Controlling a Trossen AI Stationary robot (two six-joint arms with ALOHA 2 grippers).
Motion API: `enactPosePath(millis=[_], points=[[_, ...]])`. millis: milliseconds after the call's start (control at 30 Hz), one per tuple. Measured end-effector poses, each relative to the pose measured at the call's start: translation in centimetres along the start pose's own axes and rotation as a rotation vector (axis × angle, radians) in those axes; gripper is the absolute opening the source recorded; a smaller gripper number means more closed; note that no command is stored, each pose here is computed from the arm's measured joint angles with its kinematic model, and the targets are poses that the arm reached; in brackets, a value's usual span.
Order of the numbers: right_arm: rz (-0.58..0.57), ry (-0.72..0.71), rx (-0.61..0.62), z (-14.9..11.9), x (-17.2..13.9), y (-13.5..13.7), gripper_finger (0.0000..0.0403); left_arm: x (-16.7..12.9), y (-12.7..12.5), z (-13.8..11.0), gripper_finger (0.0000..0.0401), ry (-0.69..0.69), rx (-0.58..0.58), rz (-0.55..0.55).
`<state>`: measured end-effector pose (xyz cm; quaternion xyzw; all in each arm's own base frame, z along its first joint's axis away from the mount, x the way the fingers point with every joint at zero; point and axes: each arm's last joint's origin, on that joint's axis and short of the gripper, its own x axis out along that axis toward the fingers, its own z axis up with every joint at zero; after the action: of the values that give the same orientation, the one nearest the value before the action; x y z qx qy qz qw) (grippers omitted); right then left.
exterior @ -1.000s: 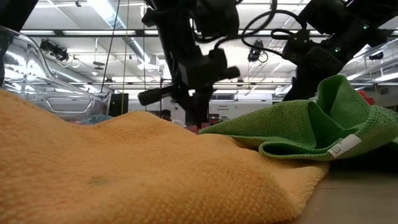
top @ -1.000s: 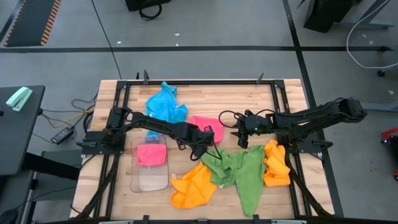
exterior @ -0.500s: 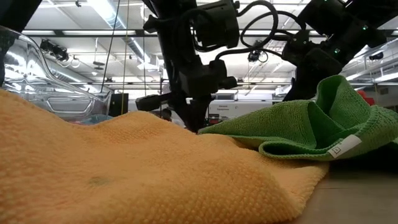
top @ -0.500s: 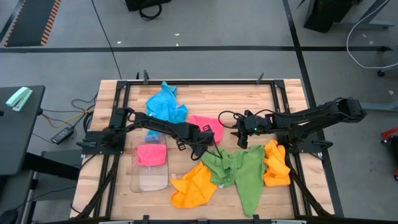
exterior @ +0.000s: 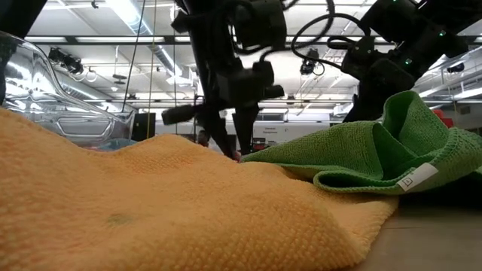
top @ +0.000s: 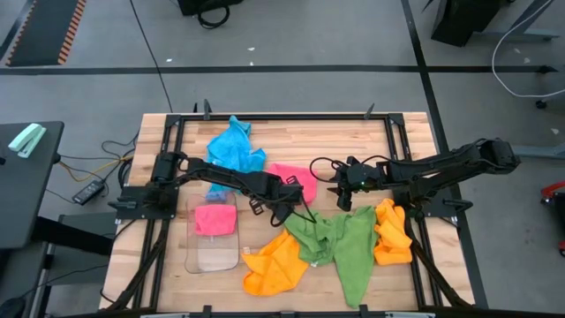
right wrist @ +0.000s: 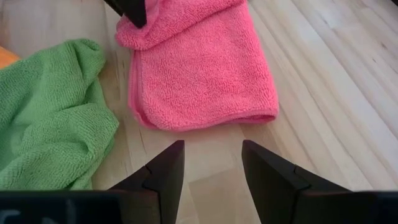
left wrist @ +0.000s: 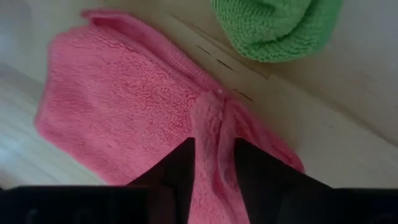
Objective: Fold microfiber towels
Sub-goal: Fold the pink microfiber cloth
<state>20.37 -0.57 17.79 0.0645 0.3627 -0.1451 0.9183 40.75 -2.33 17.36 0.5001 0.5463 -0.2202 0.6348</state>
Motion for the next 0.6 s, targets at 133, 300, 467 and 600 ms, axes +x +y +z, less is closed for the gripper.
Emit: enactPosePath(millis=[133,300,467,600], points=[[0.000,0.001,0.001,0.0,0.0,0.0,0.0170,-1.2,0.0,-0.5,0.0151,0.002,-0.032,-0.007],[-0.001,0.001,0.001,0.0,0.0,0.0,0.0170,-1.7,-0.4,-1.9,0.0151,0.060,-0.084,-0.087],[0.000,0.001,0.001,0.0,0.0,0.0,0.0170,-1.4,-0.7,-3.9,0.0129,0.143,-0.164,-0.189],[0.000,0.000,0.001,0.0,0.0,0.0,0.0170,-1.1,-0.3,-5.1,0.0116,0.165,-0.249,-0.199]])
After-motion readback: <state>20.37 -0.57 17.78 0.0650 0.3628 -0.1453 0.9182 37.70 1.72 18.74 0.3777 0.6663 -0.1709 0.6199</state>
